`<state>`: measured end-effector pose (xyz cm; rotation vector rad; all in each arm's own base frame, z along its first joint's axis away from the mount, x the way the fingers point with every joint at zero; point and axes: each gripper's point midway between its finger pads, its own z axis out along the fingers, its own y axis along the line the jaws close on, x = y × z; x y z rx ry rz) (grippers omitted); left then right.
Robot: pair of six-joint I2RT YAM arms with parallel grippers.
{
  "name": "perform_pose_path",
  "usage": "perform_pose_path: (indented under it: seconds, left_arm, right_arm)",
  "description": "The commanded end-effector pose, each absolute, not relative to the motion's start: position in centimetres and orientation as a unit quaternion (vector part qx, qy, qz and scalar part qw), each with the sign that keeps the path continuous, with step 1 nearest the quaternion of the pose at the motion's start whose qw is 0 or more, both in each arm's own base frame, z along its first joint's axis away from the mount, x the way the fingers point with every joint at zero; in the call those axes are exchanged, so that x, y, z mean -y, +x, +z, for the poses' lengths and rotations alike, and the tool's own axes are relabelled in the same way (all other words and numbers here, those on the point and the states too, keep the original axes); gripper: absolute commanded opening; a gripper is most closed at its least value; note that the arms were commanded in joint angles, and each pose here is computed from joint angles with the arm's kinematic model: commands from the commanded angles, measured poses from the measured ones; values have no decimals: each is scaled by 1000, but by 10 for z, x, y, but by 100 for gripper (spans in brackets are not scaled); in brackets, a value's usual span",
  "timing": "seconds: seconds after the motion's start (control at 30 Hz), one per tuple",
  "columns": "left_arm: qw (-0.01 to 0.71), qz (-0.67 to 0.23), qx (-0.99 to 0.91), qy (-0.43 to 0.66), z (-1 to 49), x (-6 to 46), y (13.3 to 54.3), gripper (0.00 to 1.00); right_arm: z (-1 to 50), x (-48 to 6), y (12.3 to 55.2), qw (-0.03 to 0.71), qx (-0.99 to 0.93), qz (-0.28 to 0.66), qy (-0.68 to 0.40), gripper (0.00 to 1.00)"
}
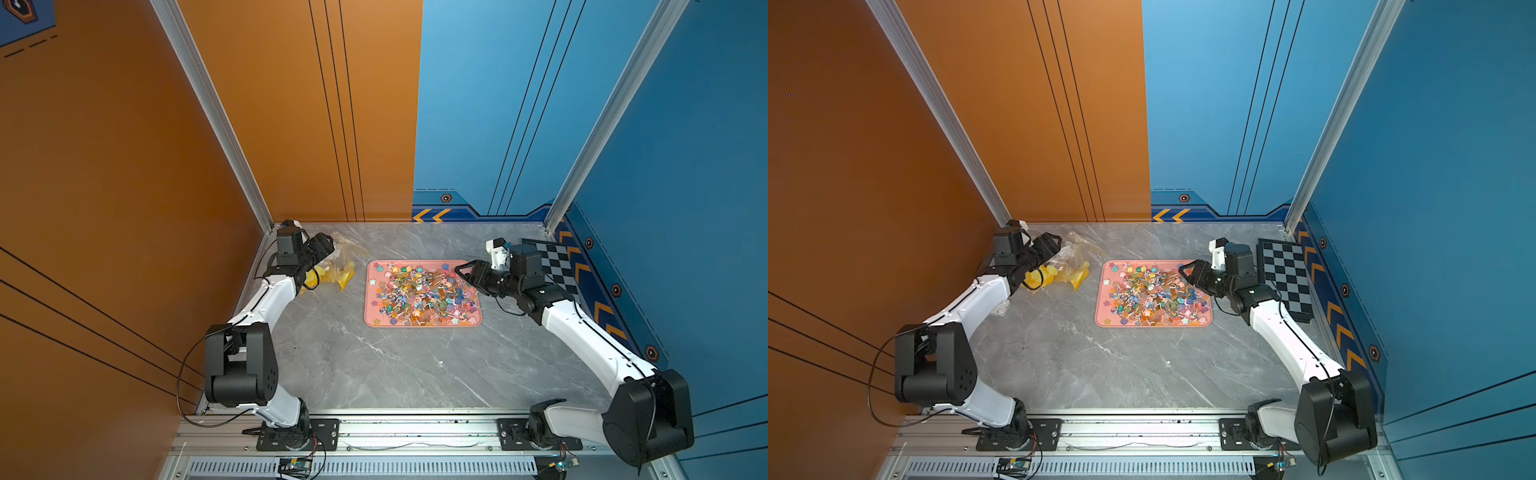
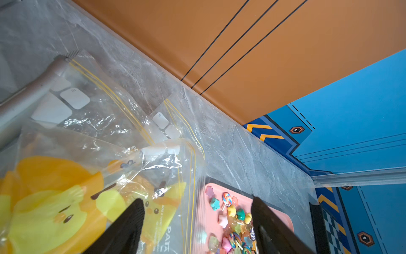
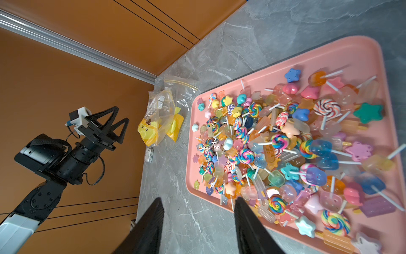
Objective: Pour candies out of the ziploc bag
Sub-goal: Place the ziploc bag in the ziploc bag.
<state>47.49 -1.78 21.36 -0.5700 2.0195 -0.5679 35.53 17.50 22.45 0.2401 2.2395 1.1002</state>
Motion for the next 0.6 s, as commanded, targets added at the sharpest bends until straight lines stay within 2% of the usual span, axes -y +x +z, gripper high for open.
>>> perform_pose_path:
  seconds: [0.0, 0.57]
  left_arm:
    - [485, -203, -824, -212, 237, 17, 464, 80]
    - [550, -123, -814, -142, 291, 28, 409, 82]
  right_arm:
    - [236, -170, 353, 327, -846, 412, 85, 55]
    - [239, -164, 350, 338, -846, 402, 92, 56]
